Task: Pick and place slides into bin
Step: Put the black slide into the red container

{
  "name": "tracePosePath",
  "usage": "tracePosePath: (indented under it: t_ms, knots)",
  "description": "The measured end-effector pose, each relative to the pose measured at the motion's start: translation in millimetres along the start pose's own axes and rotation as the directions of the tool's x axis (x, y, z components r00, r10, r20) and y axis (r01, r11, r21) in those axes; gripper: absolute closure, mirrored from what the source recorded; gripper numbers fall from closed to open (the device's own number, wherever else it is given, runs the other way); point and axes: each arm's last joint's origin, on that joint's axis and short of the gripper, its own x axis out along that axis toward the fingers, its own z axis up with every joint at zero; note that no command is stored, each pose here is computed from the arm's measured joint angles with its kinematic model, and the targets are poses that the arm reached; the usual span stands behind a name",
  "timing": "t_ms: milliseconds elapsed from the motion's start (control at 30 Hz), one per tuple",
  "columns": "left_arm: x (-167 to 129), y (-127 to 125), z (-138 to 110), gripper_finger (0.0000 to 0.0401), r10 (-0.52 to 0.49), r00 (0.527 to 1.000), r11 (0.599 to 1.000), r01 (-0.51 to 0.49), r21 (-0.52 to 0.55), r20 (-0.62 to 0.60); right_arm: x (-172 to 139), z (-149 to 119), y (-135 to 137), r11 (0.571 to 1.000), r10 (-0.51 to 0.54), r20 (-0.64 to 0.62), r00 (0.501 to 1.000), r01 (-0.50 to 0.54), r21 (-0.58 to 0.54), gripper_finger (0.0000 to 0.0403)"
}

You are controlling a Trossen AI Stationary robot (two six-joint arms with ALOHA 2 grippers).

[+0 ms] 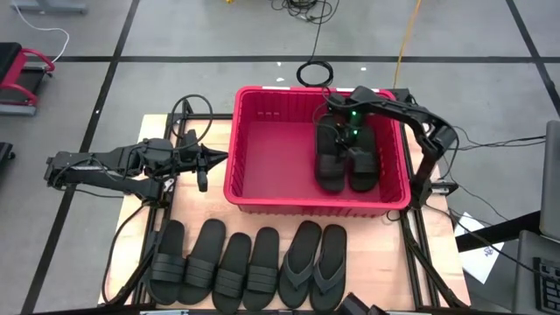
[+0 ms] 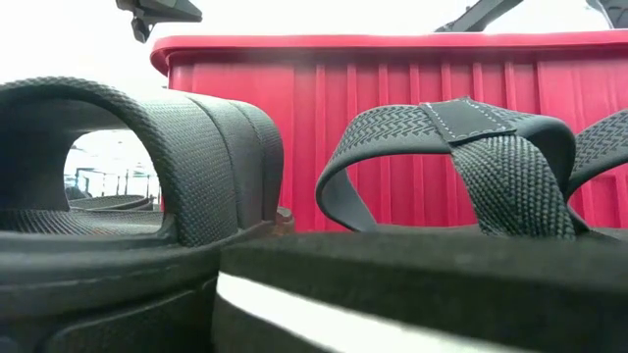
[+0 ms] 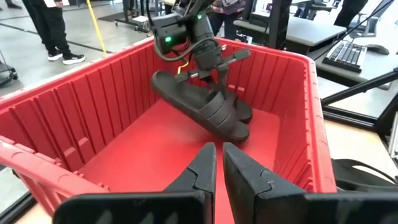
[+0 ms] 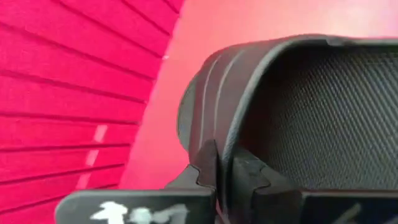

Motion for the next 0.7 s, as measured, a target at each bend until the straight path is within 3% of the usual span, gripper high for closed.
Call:
tracePosePath:
  t_ms: [400, 700]
  knots:
    - [0, 1, -3, 0.0375, 0.007, 0.999, 1.000, -0.007, 0.024, -0.035, 13, -11, -23, 0.996, 0.049, -0.025, 0.998, -0.047, 0.069, 0.0400]
    - [0, 1, -3, 0.0375, 0.013, 0.999, 0.999, -0.012, 0.032, -0.032, 15, -17, -35, 0.993, 0.005, -0.077, 0.997, 0.004, 0.121, 0.0400]
